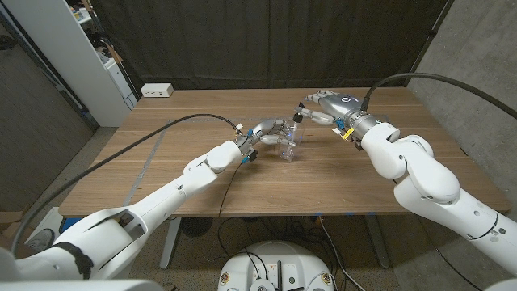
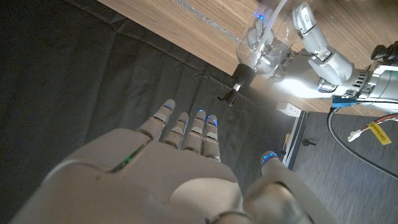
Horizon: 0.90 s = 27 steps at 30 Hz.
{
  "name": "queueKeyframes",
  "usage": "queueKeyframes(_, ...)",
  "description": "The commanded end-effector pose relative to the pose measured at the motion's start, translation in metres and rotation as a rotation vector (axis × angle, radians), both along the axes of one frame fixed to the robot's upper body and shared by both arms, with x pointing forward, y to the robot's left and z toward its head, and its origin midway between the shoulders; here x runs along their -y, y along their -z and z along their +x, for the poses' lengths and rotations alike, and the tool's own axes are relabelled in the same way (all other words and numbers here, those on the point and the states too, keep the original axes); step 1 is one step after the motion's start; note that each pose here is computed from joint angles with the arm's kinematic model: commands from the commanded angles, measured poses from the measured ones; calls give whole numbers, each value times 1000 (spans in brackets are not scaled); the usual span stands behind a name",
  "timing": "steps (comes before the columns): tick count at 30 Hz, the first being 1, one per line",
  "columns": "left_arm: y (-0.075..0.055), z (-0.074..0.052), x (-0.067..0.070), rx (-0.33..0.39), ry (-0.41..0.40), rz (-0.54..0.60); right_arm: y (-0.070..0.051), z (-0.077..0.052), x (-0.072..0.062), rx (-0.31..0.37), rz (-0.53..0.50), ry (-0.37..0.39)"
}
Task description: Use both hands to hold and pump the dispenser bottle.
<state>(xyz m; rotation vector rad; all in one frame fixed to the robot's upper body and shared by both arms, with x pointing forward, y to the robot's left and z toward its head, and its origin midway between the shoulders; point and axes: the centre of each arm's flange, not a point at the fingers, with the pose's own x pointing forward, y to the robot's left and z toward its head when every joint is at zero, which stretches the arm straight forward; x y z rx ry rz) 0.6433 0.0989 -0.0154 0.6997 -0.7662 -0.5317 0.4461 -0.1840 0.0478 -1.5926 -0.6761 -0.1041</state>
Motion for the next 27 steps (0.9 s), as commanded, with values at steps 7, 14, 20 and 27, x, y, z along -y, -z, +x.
queueKeyframes(7,-3,-3,-8,46,-57,-85,0,18,35,-53,220,-64)
queueKeyframes(14,-2,-2,-14,67,-103,-118,6,28,47,-72,315,-99)
queueKeyframes(20,-2,2,-17,90,-121,-135,16,39,55,-101,459,-181)
queueKeyframes(27,-2,7,-19,105,-131,-157,24,47,65,-115,597,-256)
